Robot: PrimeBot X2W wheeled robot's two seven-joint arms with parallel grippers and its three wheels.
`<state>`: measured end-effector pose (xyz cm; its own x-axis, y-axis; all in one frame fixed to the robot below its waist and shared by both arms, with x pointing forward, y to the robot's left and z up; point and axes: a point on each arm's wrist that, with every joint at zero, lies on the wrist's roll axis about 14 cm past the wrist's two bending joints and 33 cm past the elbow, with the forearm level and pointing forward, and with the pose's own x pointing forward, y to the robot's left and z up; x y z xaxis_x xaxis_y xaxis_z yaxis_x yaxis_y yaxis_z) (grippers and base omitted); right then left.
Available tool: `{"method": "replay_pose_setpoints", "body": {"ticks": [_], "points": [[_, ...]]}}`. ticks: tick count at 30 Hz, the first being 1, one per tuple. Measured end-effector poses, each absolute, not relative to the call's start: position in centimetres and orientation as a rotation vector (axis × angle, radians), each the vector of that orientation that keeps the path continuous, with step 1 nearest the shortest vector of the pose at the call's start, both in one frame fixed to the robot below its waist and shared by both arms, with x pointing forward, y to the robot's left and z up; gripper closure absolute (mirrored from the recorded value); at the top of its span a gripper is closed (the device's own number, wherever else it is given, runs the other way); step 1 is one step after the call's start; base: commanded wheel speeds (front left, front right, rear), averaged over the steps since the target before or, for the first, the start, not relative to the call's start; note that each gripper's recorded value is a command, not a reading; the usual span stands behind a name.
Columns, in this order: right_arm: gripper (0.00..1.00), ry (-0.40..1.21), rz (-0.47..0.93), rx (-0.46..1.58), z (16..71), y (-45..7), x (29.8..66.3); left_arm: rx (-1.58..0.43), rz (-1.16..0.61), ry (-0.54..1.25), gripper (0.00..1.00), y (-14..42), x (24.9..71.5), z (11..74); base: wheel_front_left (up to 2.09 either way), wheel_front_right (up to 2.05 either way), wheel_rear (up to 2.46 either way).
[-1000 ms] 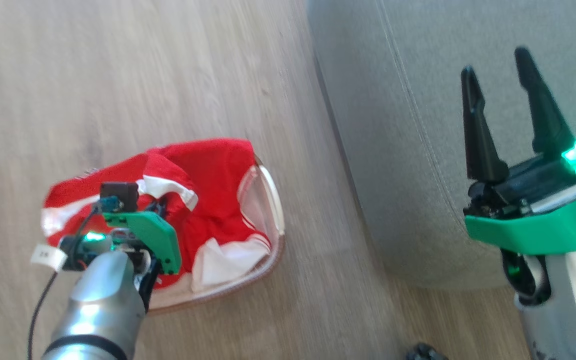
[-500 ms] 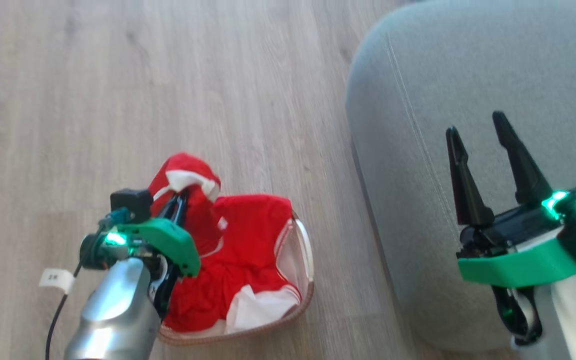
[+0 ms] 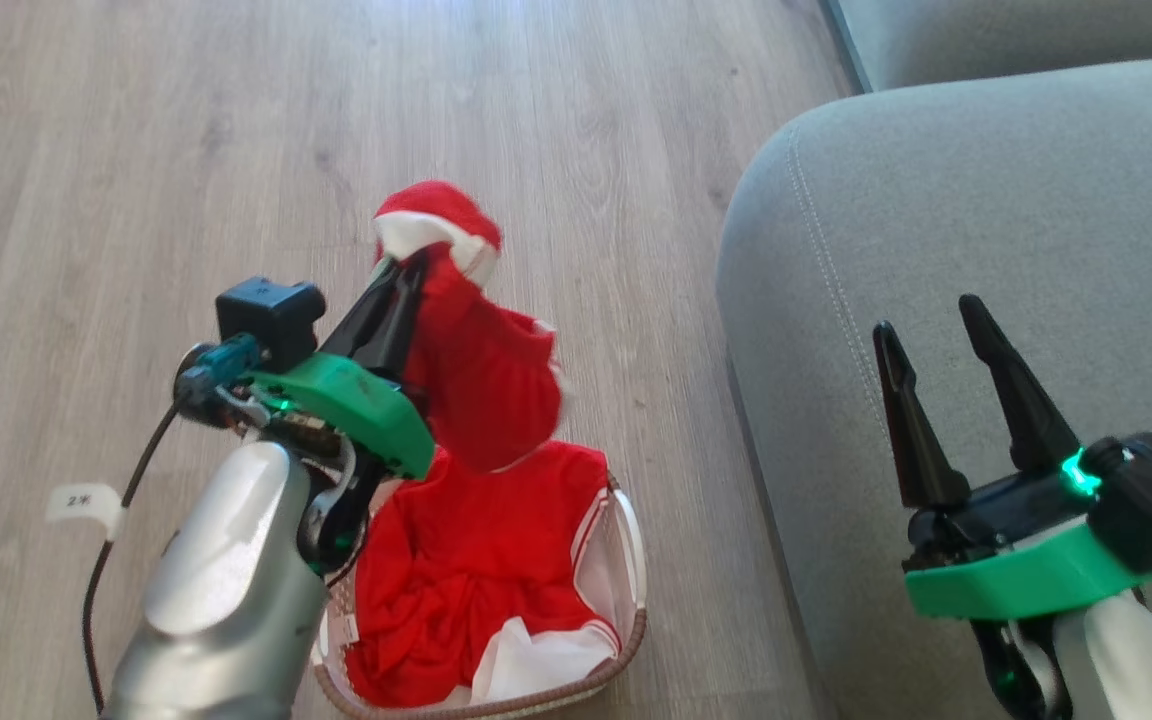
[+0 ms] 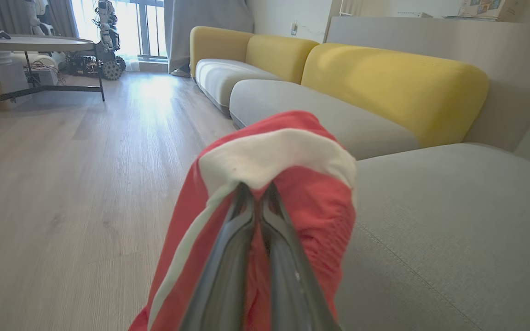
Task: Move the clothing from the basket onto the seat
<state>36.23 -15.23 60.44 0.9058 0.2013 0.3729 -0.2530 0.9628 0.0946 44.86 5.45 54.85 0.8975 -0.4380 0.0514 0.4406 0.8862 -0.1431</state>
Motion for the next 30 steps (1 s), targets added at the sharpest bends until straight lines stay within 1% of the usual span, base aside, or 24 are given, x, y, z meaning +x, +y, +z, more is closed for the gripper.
{"method": "replay_pose_setpoints", "body": {"ticks": [5, 11, 17, 21, 24, 30], "points": [[0.0, -0.347, 0.244, 0.154, 59.7, -14.9, 35.3, -0.156, -0.496, -0.088, 1.0, 4.3, 43.5, 58.6, 0.0, 0.0, 0.0], [0.0, -0.288, 0.308, 0.173, 58.0, -12.8, 34.9, -0.15, -0.541, -0.156, 1.0, 3.3, 42.2, 62.3, 0.0, 0.0, 0.0], [0.0, -0.236, 0.356, 0.195, 56.6, -11.2, 34.8, -0.15, -0.545, -0.158, 1.0, 3.2, 41.9, 63.0, 0.0, 0.0, 0.0], [0.0, -0.165, 0.41, 0.218, 54.6, -9.3, 34.9, -0.148, -0.551, -0.157, 1.0, 3.1, 41.8, 63.1, 0.0, 0.0, 0.0], [0.0, -0.125, 0.457, 0.229, 53.7, -7.7, 35.7, -0.14, -0.563, -0.16, 1.0, 2.8, 41.8, 63.2, 0.0, 0.0, 0.0], [0.0, -0.058, 0.507, 0.234, 52.3, -5.9, 37.6, -0.134, -0.567, -0.167, 1.0, 2.7, 41.7, 63.6, 0.0, 0.0, 0.0]]}}
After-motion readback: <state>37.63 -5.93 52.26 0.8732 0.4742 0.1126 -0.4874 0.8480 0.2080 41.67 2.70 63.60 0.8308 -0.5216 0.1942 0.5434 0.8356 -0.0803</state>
